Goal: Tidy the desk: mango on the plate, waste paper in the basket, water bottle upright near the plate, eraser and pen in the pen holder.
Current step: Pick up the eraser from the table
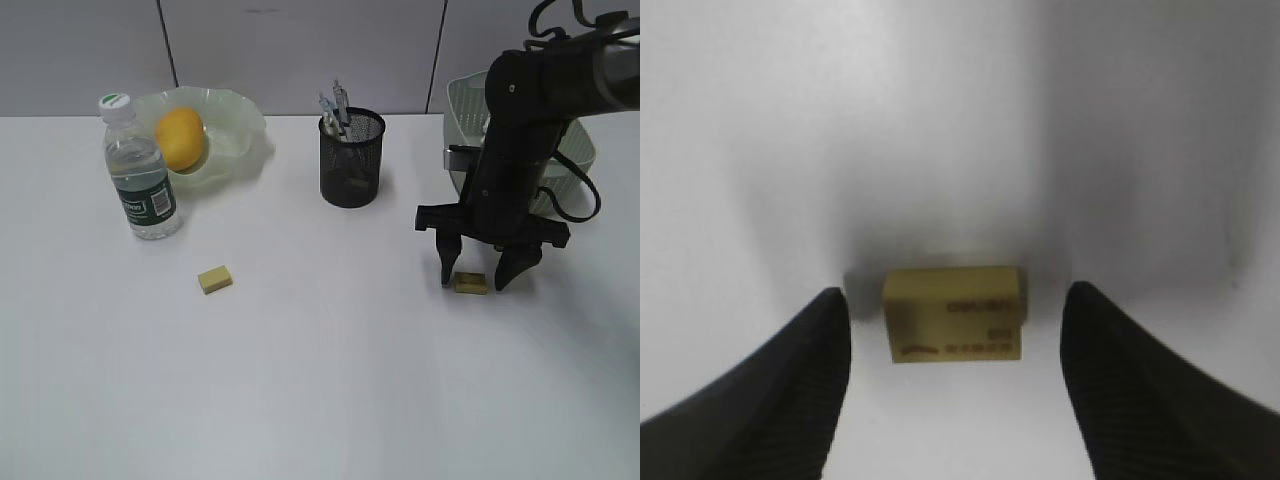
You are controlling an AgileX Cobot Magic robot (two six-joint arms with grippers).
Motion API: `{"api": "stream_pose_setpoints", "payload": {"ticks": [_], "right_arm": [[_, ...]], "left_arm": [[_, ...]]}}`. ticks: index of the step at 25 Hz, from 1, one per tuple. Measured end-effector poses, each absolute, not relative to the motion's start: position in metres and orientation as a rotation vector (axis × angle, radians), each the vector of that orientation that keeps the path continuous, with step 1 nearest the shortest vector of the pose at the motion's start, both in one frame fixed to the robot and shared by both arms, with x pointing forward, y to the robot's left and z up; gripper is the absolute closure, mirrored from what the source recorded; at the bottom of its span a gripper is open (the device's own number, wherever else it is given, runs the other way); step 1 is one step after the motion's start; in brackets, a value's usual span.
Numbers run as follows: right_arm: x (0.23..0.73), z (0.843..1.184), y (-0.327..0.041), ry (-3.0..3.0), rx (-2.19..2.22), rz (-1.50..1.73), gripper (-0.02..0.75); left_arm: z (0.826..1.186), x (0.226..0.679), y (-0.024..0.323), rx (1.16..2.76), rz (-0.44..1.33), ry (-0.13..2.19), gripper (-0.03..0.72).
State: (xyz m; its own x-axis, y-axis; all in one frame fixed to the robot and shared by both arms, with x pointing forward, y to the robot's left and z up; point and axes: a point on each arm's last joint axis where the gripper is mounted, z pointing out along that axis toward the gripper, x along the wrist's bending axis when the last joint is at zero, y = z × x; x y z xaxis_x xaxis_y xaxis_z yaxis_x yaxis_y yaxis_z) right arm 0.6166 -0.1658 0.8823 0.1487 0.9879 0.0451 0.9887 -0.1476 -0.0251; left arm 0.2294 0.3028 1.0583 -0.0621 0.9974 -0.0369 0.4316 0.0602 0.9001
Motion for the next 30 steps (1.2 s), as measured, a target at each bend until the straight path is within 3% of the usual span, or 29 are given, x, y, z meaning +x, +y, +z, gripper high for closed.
{"api": "stream_pose_setpoints", "payload": {"ticks": [21, 27, 30], "right_arm": [[0.6161, 0.8778, -0.166, -2.03, -2.326, -0.007, 0.254], [0.6162, 0.8778, -0.1665, -2.044, -2.321, -0.003, 0.423], [0.6159, 0.8778, -0.1666, -2.049, -2.315, 0.0, 0.427]], "left_arm": [[1.0583, 0.2294, 0.3028, 1.466, 0.964, 1.596, 0.172], [1.0583, 0.2294, 0.3028, 1.466, 0.964, 1.596, 0.18], [1.0583, 0.2294, 0.3028, 1.466, 0.964, 1.596, 0.18]]}}
